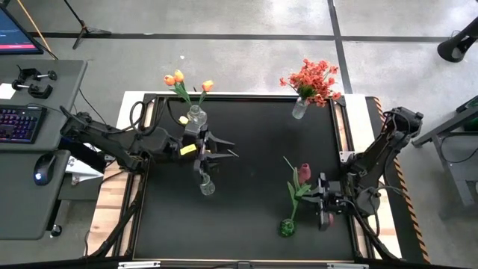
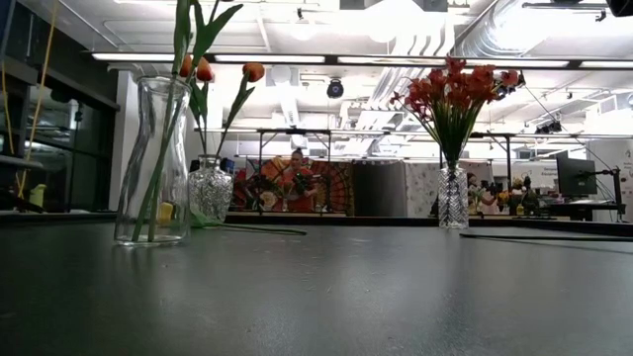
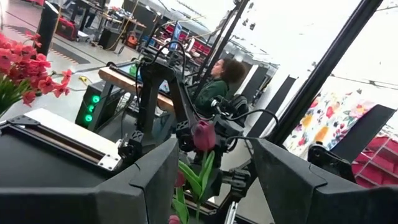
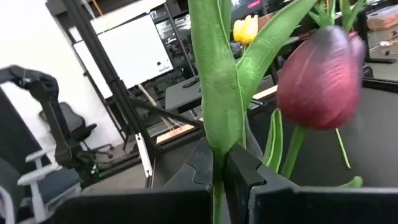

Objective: Sort flowers into vase by color
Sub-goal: Put the left dark red flower into the green vase

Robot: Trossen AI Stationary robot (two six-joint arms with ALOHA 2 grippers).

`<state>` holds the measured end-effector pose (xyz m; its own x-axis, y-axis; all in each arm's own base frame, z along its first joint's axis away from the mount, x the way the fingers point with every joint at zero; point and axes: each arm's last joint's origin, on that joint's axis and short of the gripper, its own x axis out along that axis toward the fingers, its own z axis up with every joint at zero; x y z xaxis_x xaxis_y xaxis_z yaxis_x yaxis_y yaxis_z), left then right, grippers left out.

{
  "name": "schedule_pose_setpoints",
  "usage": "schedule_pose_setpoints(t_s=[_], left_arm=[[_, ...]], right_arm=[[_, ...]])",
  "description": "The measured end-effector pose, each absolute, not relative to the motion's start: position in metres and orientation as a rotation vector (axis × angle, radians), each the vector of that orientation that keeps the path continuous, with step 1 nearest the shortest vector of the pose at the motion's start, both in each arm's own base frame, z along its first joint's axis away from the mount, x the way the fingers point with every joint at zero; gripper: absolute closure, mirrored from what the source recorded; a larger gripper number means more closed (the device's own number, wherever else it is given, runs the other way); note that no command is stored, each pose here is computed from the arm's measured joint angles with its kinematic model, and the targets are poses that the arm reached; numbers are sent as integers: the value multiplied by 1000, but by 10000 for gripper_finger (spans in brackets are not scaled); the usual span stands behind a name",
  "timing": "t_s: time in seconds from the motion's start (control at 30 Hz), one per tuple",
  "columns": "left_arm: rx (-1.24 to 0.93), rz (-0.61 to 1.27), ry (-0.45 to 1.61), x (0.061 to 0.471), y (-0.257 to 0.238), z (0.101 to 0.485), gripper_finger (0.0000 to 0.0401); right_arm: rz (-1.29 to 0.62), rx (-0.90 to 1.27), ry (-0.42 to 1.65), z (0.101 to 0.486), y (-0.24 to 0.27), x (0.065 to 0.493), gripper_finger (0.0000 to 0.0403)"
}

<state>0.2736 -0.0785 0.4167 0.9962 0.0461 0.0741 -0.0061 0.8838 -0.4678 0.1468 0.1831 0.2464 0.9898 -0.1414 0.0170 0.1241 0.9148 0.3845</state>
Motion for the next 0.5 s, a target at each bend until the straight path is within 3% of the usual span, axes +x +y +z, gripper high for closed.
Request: schedule_pose_setpoints(t_s=[0.33,0.5], left_arm=[[-450,41,-82,274,-78,416,204],[-423,42,-79,274,-78,416,204]], right_arm=[[-69,325,26,237,184,148,402],[-31,325,36,237,185,150,376]])
